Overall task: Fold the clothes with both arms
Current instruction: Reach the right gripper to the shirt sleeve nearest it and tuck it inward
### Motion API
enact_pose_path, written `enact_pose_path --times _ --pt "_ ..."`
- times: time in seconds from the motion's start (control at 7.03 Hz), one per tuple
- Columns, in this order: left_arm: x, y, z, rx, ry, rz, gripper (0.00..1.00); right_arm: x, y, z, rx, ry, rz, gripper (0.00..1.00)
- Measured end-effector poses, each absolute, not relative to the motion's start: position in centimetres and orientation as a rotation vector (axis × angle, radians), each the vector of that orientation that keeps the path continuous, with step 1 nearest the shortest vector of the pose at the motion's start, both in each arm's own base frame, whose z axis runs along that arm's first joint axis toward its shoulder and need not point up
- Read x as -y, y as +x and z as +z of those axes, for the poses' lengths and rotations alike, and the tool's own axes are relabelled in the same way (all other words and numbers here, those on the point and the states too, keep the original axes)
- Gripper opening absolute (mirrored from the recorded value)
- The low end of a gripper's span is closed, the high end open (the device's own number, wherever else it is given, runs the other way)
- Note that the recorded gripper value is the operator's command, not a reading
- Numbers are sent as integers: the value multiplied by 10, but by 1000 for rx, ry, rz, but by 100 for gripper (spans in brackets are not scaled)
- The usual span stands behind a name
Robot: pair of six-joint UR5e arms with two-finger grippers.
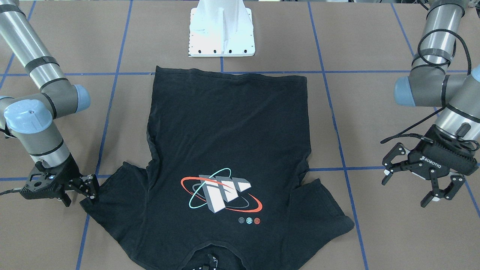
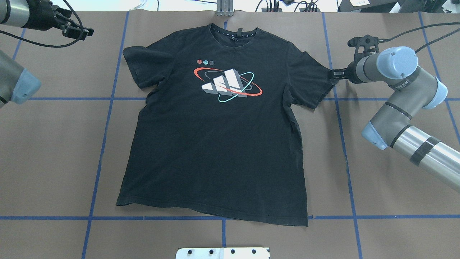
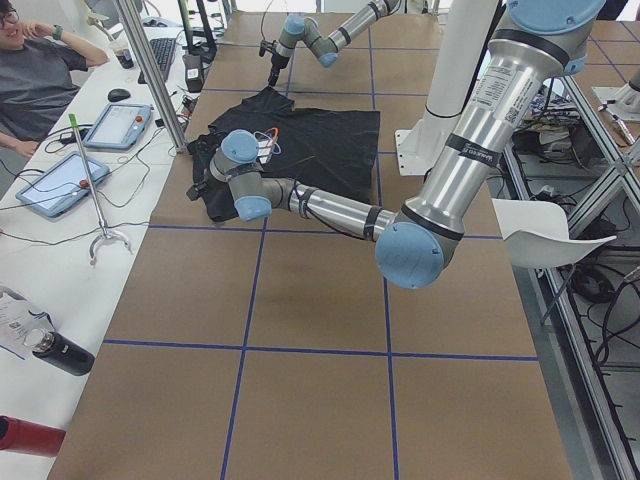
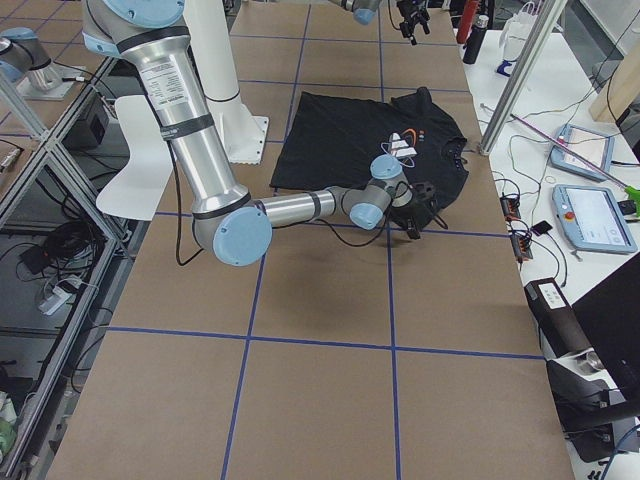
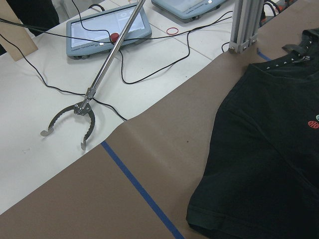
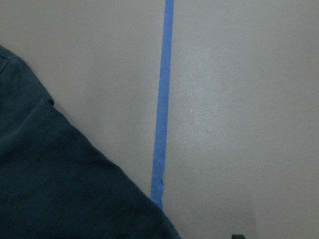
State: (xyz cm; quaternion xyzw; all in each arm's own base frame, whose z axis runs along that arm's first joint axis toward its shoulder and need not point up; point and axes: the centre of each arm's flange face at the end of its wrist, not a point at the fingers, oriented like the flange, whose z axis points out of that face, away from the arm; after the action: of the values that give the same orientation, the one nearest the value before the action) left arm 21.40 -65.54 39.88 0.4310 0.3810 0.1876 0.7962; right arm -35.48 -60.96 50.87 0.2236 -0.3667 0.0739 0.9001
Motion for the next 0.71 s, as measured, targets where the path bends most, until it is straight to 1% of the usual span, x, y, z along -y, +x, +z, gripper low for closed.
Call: enact_pose_path --times 0.14,0.71 --pt "655 214 399 -818 926 404 100 610 -356 508 759 463 152 0" --pt "655 214 398 -818 928 404 100 618 -360 487 783 481 159 0"
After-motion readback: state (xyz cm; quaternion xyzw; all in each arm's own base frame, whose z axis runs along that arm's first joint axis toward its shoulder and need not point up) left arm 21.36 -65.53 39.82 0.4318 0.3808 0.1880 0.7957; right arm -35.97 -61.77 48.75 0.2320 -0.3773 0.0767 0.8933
